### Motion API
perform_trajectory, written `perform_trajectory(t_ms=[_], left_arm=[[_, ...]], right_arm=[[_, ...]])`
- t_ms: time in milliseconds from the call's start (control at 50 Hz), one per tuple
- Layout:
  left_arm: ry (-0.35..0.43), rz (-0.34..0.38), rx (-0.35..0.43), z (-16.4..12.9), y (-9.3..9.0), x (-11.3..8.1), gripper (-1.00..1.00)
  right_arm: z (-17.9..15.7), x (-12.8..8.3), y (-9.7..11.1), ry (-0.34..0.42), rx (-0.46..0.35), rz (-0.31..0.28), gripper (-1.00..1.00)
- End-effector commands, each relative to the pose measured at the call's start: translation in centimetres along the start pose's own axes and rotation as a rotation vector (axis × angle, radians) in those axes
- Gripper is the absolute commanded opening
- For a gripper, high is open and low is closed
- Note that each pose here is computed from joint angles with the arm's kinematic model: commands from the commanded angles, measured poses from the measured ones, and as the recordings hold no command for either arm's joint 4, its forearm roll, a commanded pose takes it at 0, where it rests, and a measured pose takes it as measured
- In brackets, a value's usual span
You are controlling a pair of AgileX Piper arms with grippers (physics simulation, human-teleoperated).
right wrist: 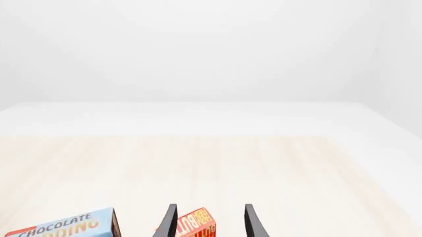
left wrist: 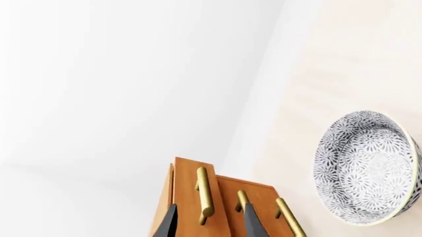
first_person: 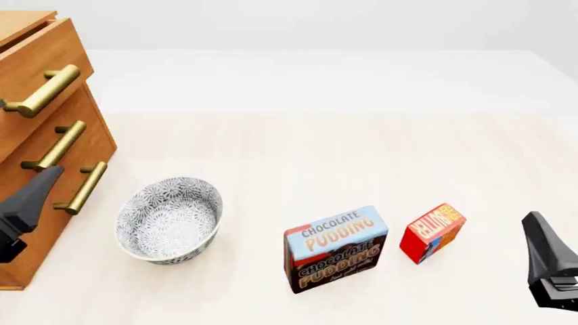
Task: Put the butter at the back in the top drawer of the cabinet and close it.
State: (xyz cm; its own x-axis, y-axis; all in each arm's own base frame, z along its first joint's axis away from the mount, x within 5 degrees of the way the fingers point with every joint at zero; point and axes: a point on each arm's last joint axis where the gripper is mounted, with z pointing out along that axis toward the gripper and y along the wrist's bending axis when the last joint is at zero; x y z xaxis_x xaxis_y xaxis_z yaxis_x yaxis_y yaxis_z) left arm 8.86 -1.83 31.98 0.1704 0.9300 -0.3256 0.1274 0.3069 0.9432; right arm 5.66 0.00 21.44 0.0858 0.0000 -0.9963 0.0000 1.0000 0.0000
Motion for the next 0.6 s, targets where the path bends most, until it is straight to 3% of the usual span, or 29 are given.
perform_trajectory(t_ms=[20,600], left_arm=[[0.01,0.025,-0.003,0.4,0.31,0.0,1.0],[0.065,0.038,-0.004,0.81,0.53,0.47,1.0]], right_arm=[[0.0,0.0,0.0,0.0,0.0,0.0,1.0],[0.0,0.0,0.0,0.0,0.0,0.0,1.0]])
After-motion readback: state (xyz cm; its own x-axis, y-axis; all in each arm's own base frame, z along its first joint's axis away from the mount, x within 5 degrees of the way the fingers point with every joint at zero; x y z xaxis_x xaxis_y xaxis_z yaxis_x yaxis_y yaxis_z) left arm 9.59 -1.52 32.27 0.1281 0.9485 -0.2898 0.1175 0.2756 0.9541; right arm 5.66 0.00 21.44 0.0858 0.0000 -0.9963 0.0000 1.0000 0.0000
